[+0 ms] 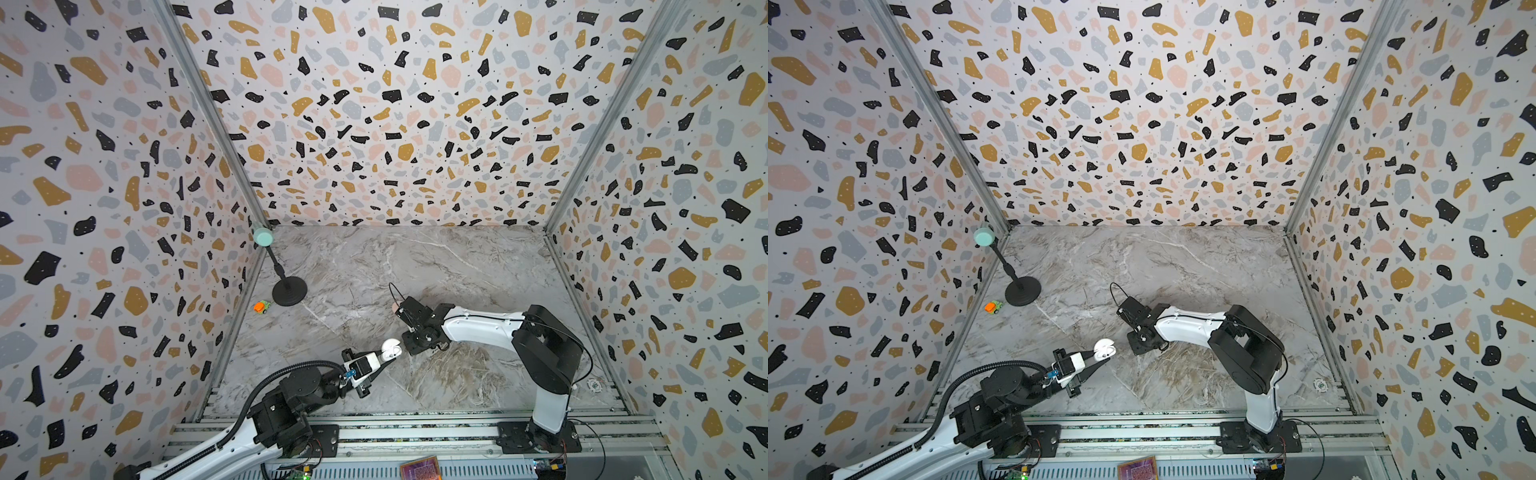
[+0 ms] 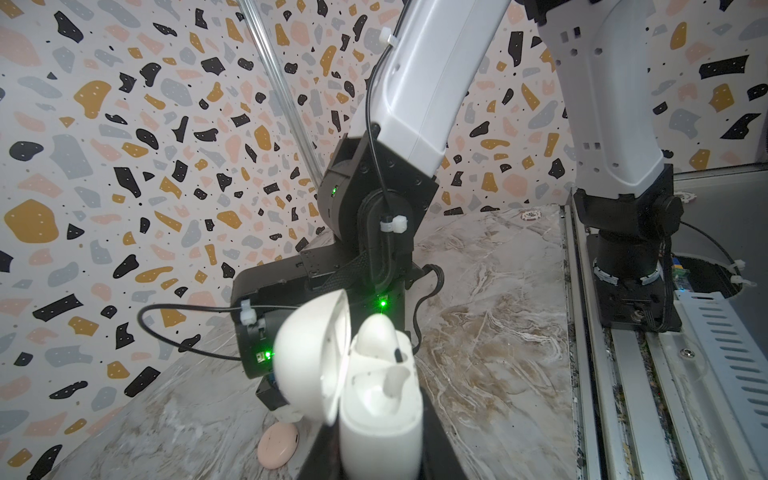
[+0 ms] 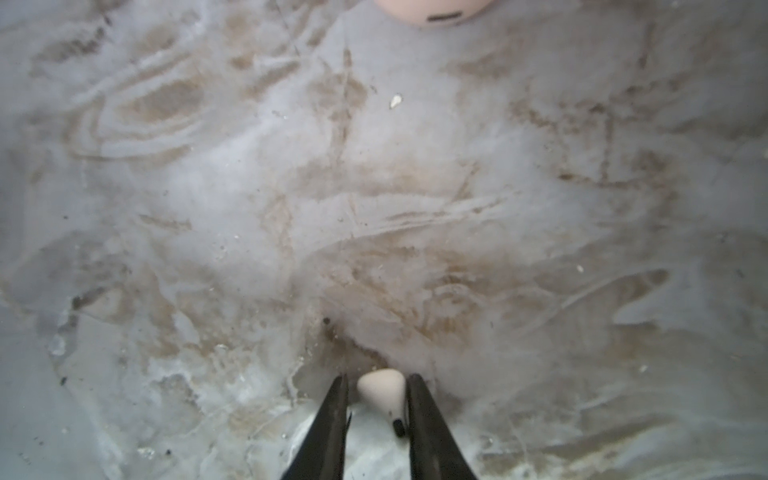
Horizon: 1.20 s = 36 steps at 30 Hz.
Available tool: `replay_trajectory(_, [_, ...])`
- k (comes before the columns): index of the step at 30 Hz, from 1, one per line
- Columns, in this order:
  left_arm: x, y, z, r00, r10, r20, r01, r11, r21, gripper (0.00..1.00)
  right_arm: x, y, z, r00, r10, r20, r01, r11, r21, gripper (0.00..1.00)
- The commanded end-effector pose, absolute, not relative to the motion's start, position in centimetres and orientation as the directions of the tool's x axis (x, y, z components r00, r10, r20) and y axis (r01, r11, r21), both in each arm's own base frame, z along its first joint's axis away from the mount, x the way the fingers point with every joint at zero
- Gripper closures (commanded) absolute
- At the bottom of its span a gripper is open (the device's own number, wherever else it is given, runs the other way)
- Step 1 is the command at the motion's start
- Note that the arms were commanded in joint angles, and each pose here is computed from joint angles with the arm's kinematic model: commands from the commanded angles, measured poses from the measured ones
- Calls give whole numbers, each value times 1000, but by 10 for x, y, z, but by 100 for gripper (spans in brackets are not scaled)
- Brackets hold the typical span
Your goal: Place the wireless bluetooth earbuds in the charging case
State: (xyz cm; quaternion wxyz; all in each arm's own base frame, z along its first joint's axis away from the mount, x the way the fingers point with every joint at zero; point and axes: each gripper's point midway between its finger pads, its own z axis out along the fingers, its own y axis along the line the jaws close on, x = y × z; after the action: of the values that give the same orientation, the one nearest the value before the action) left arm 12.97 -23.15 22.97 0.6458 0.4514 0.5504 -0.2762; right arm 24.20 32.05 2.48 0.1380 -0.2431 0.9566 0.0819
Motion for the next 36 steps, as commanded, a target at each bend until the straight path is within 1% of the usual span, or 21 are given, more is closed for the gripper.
replay_trajectory(1, [130, -231, 234, 266, 126, -956, 844, 449, 294, 100, 236, 309, 21, -858, -438, -270, -468, 882, 56, 73])
replay_trajectory(9, [130, -231, 234, 263, 129, -956, 844, 449, 293, 100, 235, 306, 18, -865, -429, -261, -456, 889, 49, 76])
replay_trajectory(18, [130, -230, 234, 264, 128, -956, 843, 451, 293, 100, 237, 304, 21, -867, -413, -279, -440, 897, 41, 80])
replay_trajectory(28, [130, -230, 234, 264, 129, -956, 843, 451, 293, 100, 243, 310, 48, -848, -371, -379, -437, 893, 103, 85])
replay_trajectory(36, [130, -231, 234, 262, 127, -957, 845, 449, 291, 100, 246, 312, 80, -818, -319, -478, -437, 885, 159, 85])
